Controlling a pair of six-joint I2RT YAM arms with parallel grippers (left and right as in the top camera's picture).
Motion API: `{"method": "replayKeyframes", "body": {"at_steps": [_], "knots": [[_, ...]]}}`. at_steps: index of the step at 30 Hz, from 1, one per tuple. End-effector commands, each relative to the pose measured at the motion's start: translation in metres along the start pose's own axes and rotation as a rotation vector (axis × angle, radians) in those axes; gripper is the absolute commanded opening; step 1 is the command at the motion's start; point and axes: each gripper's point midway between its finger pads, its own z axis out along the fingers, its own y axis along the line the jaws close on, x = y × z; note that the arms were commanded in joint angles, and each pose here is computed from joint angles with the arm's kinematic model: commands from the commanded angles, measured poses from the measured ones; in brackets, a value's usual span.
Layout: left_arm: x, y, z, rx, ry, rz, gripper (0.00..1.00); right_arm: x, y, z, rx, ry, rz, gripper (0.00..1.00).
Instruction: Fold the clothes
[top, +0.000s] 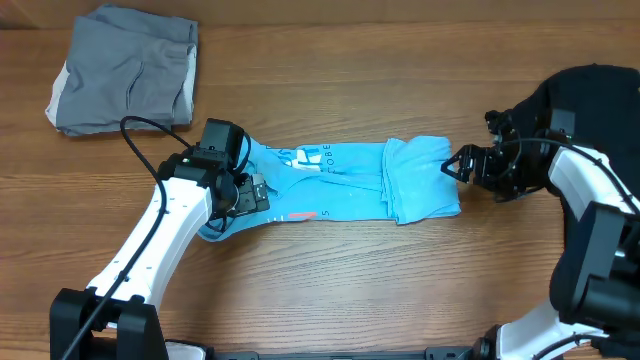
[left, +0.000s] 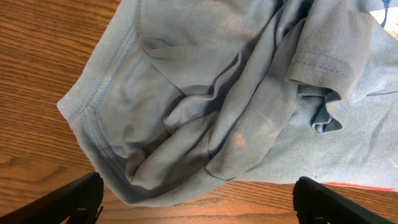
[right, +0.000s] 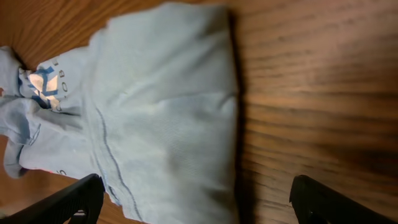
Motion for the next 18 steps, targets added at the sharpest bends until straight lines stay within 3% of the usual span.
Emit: {"method": "replayKeyframes", "body": {"at_steps": [1,16,18], "knots": [[0.001,-0.001,-0.004,0.014,-0.008,0.015,1.00,0.003,-0.002,0.005,-0.047,0.010,0.016,1.00],[-0.001,-0.002,-0.004,0.018,-0.014,0.014,1.00,0.016,-0.012,0.038,-0.113,0.089,0.076,1.00],[-0.001,-0.004,-0.004,0.025,-0.014,0.014,1.00,0.021,-0.011,0.045,-0.116,0.114,0.076,0.96]]}}
